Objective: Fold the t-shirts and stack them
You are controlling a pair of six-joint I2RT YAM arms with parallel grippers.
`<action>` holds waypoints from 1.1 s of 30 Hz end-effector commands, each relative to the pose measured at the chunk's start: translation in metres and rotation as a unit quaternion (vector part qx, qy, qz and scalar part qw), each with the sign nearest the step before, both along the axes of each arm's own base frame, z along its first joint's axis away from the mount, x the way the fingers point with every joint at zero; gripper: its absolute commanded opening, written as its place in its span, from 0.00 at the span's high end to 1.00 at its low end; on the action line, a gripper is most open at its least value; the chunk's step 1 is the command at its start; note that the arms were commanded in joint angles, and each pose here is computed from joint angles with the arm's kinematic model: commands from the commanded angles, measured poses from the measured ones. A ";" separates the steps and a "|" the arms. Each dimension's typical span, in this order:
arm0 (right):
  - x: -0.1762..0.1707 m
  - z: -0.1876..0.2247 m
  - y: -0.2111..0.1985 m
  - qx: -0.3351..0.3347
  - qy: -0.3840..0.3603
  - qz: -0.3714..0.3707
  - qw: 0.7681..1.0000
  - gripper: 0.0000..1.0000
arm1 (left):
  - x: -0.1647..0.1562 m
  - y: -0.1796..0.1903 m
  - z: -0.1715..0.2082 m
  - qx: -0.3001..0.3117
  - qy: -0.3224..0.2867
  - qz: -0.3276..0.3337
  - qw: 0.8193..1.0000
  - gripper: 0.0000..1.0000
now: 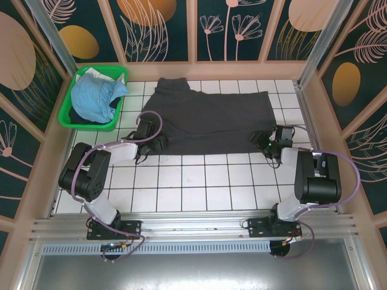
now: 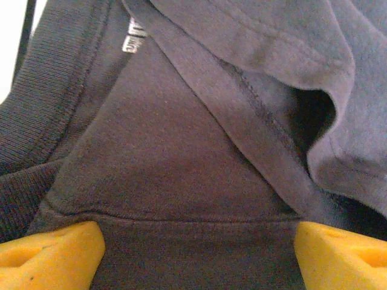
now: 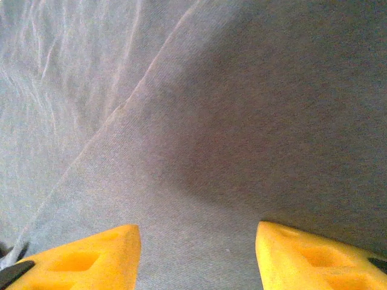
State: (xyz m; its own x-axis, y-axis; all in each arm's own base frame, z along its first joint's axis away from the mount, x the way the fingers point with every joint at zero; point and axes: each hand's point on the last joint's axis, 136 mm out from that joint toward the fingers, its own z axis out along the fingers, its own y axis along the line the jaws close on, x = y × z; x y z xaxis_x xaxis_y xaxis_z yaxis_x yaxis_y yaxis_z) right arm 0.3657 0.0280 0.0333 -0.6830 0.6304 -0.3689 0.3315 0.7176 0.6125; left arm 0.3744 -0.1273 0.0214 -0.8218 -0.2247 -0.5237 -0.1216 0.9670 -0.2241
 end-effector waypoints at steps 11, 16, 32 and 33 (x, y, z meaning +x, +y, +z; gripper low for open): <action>-0.010 0.054 0.008 -0.041 -0.074 -0.032 0.996 0.49 | -0.033 0.022 0.022 -0.041 -0.008 0.047 0.998 0.12; 0.025 0.063 0.029 -0.086 -0.068 -0.005 0.994 0.49 | 0.004 -0.006 0.076 -0.085 -0.070 0.008 0.994 0.02; -0.028 -0.024 -0.027 -0.023 0.032 -0.076 0.996 0.50 | 0.009 -0.049 0.007 -0.061 0.014 -0.077 0.995 0.15; -0.027 -0.021 -0.026 -0.020 0.027 -0.072 0.997 0.50 | 0.012 -0.052 0.008 -0.062 0.013 -0.079 0.995 0.17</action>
State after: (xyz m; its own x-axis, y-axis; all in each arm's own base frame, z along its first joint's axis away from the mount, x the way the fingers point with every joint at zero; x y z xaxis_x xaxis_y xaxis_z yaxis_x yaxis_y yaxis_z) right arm 0.3616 0.0035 0.0330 -0.5810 0.6950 -0.4235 0.4033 0.6978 0.5919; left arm 0.3782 -0.1763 0.0312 -0.8605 -0.1831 -0.4755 0.0048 0.9302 -0.3669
